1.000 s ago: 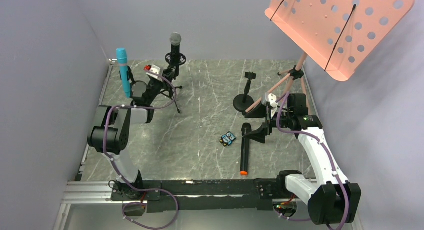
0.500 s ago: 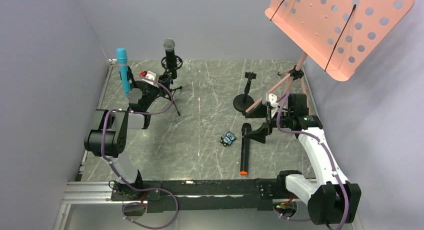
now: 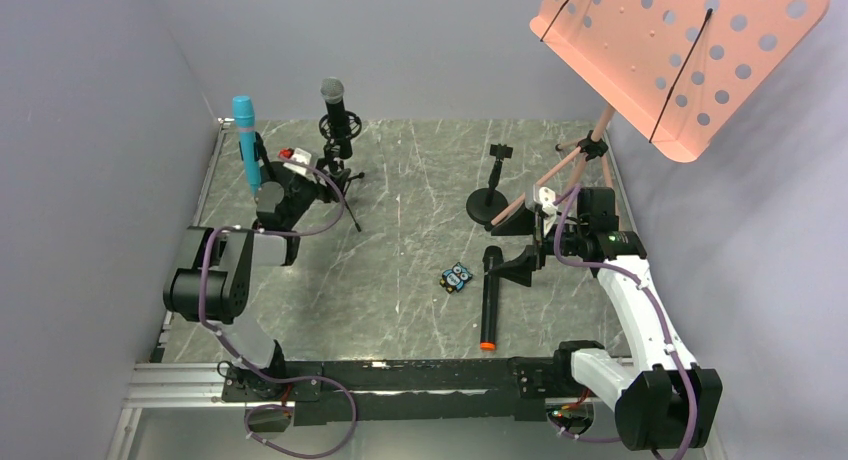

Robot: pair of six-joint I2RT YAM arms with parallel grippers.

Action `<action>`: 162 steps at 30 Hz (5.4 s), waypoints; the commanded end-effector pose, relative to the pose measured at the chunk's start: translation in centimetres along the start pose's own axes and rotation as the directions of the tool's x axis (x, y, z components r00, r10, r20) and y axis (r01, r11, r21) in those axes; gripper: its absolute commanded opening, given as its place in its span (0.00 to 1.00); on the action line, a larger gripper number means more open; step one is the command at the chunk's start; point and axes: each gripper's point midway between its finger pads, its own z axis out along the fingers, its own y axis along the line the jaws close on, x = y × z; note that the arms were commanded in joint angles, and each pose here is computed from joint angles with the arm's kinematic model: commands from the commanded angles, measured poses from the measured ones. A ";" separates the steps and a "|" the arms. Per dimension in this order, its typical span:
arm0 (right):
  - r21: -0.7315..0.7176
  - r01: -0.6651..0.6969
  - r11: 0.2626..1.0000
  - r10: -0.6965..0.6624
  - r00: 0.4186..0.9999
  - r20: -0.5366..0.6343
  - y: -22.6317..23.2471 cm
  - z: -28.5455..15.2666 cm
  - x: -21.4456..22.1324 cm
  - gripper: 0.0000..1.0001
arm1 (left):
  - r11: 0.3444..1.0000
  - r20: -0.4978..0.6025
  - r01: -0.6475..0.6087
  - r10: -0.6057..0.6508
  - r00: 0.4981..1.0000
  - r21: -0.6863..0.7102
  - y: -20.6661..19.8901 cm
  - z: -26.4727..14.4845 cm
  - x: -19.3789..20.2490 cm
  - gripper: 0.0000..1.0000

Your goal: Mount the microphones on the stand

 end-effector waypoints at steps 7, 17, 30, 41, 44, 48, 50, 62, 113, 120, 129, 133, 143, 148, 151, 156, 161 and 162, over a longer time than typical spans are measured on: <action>0.006 0.097 0.995 -0.097 0.995 0.027 0.1 -0.4 -1.9 1.00 | 0.992 0.028 0.118 -0.117 0.993 -0.043 -1.7 -3.7 -3.1 0.89; 0.066 0.116 0.991 -0.117 0.993 0.011 -0.8 -1.2 -2.0 1.00 | 0.912 -0.180 0.391 -0.408 0.895 -0.124 -5.5 -9.7 -2.7 0.99; 0.508 0.037 0.861 -0.012 0.999 -0.053 -9.1 -4.7 -7.1 1.00 | 0.951 -0.396 0.301 -0.301 0.867 -0.064 -9.0 -15.0 -6.4 0.99; 0.882 -0.186 0.432 0.164 0.978 0.126 -17.4 -3.3 -11.9 1.00 | 0.943 -0.402 0.331 -0.313 0.860 -0.026 -10.2 -15.9 -5.6 0.99; 0.876 -0.235 0.421 0.204 0.966 0.160 -17.6 -2.8 -11.2 1.00 | 0.921 -0.377 0.389 -0.369 0.849 -0.025 -10.8 -15.8 -5.7 0.99; 0.872 -0.288 0.395 0.218 0.952 0.216 -17.6 -3.1 -9.4 1.00 | 0.835 -0.364 0.550 -0.505 0.783 0.025 -12.5 -14.9 -5.9 0.99; 0.855 -0.289 0.430 0.229 0.951 0.207 -16.9 -3.1 -8.6 1.00 | 0.793 -0.375 0.605 -0.541 0.752 0.069 -13.5 -14.4 -6.6 0.99; 0.681 -0.188 0.707 0.269 0.963 -0.014 -10.9 -6.7 -0.1 1.00 | 0.843 -0.477 0.500 -0.528 0.703 -0.196 -18.1 -3.2 -9.1 0.95; 0.740 -0.230 0.632 0.312 0.950 0.028 -10.3 -9.6 1.3 1.00 | 0.965 -0.397 0.230 -0.263 0.880 -0.129 -31.3 19.3 -6.0 0.29; 0.740 -0.232 0.632 0.319 0.947 0.024 -10.4 -9.6 1.5 1.00 | 0.984 -0.309 0.162 -0.177 0.934 -0.074 -30.4 18.9 -9.8 0.12; 0.734 -0.235 0.637 0.325 0.946 0.021 -10.4 -9.5 1.7 1.00 | 0.983 -0.222 0.107 -0.072 0.972 0.148 -27.9 16.4 -14.6 0.06; 0.731 -0.237 0.640 0.328 0.945 0.019 -10.4 -9.4 1.8 1.00 | 0.962 -0.207 0.126 -0.076 0.975 0.241 -26.8 13.8 -15.6 0.05; 0.622 -0.196 0.758 0.282 0.959 -0.041 -8.6 -7.8 2.0 1.00 | 0.902 -0.320 0.118 0.024 0.947 0.416 -25.9 3.6 -14.1 0.04; 0.586 -0.191 0.787 0.269 0.962 -0.048 -8.1 -7.3 2.1 1.00 | 0.895 -0.348 0.115 0.048 0.936 0.432 -25.3 -1.1 -12.8 0.04; 0.567 -0.194 0.801 0.270 0.961 -0.053 -7.8 -7.1 2.3 1.00 | 0.889 -0.357 0.121 0.051 0.933 0.442 -25.1 -3.4 -12.2 0.04; 0.538 -0.181 0.824 0.256 0.964 -0.068 -7.5 -6.7 2.5 1.00 | 0.871 -0.364 0.154 0.031 0.931 0.466 -25.3 -6.7 -11.1 0.04; 0.523 -0.169 0.835 0.243 0.967 -0.075 -7.3 -6.6 2.8 1.00 | 0.887 -0.369 0.179 -0.011 0.929 0.425 -24.6 -8.7 -8.9 0.08; 0.519 -0.173 0.837 0.246 0.966 -0.074 -7.3 -6.5 2.9 1.00 | 0.893 -0.372 0.178 -0.013 0.928 0.413 -24.4 -8.9 -8.6 0.09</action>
